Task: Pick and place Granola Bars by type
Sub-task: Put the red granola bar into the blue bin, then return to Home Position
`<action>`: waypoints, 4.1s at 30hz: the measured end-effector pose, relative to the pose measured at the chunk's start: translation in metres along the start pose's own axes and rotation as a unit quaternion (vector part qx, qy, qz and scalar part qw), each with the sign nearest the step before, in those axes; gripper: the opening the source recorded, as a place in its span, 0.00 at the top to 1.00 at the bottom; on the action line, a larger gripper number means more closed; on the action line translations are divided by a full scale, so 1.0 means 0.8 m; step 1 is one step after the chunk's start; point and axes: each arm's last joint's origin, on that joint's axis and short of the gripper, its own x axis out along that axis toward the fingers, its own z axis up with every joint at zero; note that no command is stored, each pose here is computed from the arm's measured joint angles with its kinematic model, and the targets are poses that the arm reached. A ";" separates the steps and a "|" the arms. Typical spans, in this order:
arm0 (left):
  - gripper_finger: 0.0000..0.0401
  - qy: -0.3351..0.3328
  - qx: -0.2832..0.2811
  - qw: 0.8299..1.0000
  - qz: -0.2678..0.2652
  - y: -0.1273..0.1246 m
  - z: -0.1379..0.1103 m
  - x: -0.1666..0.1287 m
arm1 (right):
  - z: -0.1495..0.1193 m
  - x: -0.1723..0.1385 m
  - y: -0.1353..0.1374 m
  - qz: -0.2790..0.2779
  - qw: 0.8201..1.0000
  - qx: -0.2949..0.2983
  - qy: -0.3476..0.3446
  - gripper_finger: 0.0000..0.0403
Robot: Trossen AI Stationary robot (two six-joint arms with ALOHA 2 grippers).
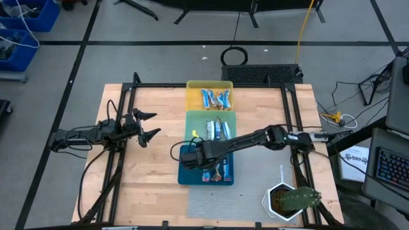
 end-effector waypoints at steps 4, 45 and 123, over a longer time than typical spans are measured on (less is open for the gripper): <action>0.02 0.000 0.000 1.000 0.000 0.000 0.000 0.000 | 0.003 0.019 -0.005 -0.013 1.000 0.000 -0.004 0.99; 0.02 0.000 0.000 1.000 0.000 0.000 0.000 0.000 | 0.010 0.023 -0.013 -0.008 0.999 -0.035 -0.011 0.39; 0.02 0.000 0.000 1.000 0.000 0.000 0.000 0.000 | 0.044 -0.063 -0.405 0.421 0.607 -0.497 -0.455 0.31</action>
